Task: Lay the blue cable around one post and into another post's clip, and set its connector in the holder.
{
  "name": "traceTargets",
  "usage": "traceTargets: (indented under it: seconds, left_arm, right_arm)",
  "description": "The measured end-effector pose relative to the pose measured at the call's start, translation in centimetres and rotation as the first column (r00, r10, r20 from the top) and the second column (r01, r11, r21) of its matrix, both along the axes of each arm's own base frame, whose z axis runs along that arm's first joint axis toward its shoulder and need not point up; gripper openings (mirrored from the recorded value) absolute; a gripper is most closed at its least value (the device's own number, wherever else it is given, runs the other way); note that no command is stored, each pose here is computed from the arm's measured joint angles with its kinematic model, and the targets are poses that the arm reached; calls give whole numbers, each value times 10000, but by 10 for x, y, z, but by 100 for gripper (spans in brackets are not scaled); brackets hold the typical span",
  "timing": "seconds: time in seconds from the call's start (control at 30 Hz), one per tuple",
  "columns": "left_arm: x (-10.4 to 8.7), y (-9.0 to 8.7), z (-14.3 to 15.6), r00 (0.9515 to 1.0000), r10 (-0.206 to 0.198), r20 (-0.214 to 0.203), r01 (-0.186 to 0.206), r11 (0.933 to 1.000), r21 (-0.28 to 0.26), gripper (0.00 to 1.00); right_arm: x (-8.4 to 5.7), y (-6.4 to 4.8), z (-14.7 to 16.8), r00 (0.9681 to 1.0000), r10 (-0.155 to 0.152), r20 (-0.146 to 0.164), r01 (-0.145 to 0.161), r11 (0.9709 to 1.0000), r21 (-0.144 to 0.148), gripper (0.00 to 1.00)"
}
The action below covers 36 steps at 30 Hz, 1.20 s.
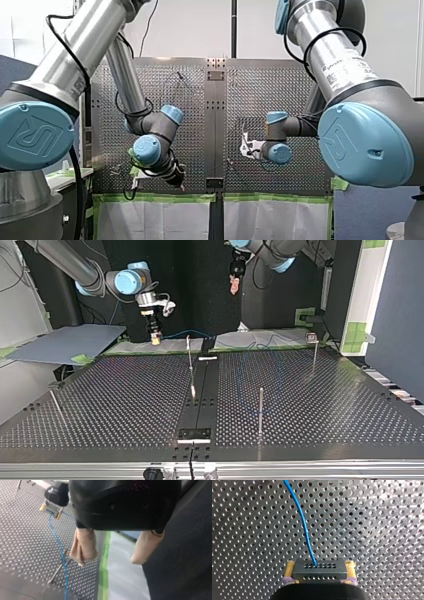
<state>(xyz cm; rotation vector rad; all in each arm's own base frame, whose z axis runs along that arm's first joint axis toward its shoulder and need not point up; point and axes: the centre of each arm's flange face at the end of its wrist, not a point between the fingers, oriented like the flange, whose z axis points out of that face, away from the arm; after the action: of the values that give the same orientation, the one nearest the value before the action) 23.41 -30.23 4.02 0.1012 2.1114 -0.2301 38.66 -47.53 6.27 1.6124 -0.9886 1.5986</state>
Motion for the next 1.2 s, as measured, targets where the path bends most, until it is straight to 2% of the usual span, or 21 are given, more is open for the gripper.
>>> traceTargets:
  seconds: [0.13, 0.23, 0.43, 0.57, 0.73, 0.93, 1.03, 1.13, 1.2]
  left_arm:
    - [10, -2, 0, 9984, 356, 450, -349, 9992, -168, 100]
    - [17, -2, 2, 9946, 672, 785, -645, 9973, -364, 100]
    - [25, -3, 5, 9825, 1231, 1401, -1135, 9907, -746, 100]
    - [31, -7, 1, 9743, 1568, 1620, -1370, 9824, -1269, 100]
    - [39, -21, -8, 9728, 1589, 1686, -1245, 9723, -1980, 100]
    - [50, -40, -21, 9738, 1472, 1735, -934, 9539, -2851, 100]
    - [54, -50, -21, 9718, 1476, 1839, -791, 9387, -3356, 100]
    - [58, -57, -19, 9671, 1603, 1974, -732, 9189, -3877, 100]
    - [61, -60, -17, 9624, 1760, 2069, -747, 9038, -4214, 100]
  right_arm:
    - [5, 4, 0, 9999, 102, 15, -102, 9999, -2, 0]
    - [7, 6, 0, 9999, 163, 12, -163, 9999, 13, 0]
    - [15, 13, 0, 9991, 418, -2, -418, 9991, 29, 0]
    - [20, 18, 0, 9983, 577, -21, -576, 9983, 42, 0]
    - [26, 22, 3, 9970, 779, -7, -779, 9970, 12, 0]
    - [31, 26, 21, 9956, 935, 72, -934, 9956, -121, 0]
    - [33, 27, 28, 9954, 950, 110, -948, 9953, -185, 0]
    - [33, 27, 31, 9954, 954, 125, -951, 9952, -210, 0]
    - [33, 27, 32, 9953, 960, 125, -957, 9952, -209, 0]
